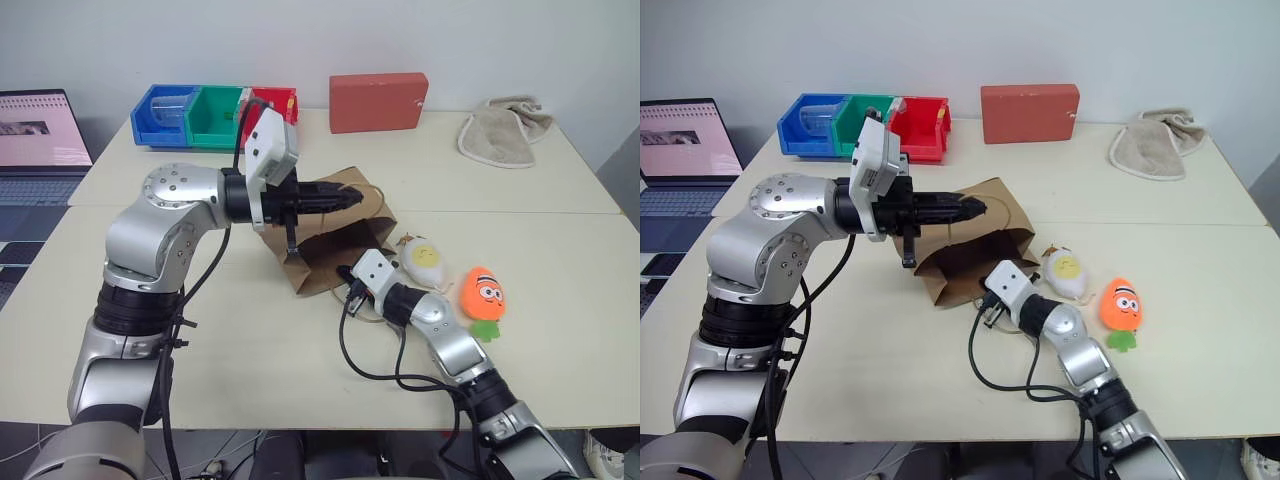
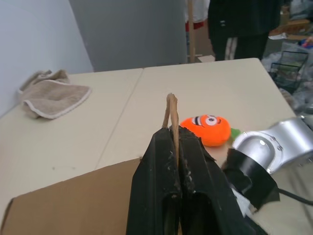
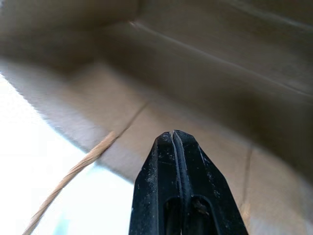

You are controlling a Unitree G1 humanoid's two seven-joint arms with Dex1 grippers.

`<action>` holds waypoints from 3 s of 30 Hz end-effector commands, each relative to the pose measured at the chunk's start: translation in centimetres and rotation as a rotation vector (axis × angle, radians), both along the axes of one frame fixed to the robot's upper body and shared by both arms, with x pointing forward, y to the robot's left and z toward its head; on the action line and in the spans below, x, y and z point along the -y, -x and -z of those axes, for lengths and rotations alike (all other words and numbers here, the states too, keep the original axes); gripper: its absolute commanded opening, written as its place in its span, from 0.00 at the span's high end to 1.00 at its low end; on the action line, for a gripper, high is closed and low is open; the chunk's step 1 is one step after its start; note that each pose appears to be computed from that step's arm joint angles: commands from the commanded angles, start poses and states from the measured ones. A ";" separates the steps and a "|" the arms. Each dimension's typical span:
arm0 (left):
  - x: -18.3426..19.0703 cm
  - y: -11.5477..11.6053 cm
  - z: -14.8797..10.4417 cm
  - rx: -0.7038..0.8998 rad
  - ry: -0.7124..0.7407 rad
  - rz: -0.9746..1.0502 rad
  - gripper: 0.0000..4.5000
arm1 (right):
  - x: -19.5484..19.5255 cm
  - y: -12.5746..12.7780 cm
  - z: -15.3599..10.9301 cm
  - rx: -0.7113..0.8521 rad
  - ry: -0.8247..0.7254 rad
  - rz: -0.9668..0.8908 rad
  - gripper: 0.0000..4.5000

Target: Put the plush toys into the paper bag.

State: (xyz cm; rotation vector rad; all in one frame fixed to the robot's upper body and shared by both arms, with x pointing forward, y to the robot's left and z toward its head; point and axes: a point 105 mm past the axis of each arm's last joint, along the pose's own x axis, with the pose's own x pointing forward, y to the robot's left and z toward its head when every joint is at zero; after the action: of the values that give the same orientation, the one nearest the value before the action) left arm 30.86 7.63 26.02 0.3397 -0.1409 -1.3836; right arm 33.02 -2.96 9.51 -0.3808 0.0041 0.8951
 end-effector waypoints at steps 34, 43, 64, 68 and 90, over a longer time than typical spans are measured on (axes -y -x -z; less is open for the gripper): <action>0.4 1.3 -0.1 0.017 -0.025 0.066 1.00 | 14.3 0.0 -3.0 0.282 0.546 0.074 1.00; 0.0 1.0 -0.4 0.018 -0.023 0.054 1.00 | 13.5 1.8 -7.6 0.344 0.521 -0.120 1.00; -0.1 1.1 -1.1 0.017 -0.020 0.075 1.00 | 4.1 2.9 -8.0 0.367 0.412 -0.268 1.00; -0.1 1.3 -1.0 0.012 -0.023 0.082 1.00 | 2.6 1.8 -8.2 0.437 0.402 -0.218 1.00; 0.2 1.4 -1.9 -0.021 0.033 0.099 1.00 | -3.6 -1.2 -5.6 0.524 0.439 -0.125 1.00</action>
State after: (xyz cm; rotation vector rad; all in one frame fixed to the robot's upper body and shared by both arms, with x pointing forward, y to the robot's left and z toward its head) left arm 30.00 7.44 26.24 0.2687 -0.0935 -1.4807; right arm 33.91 0.37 13.76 -1.0254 -0.2683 0.9258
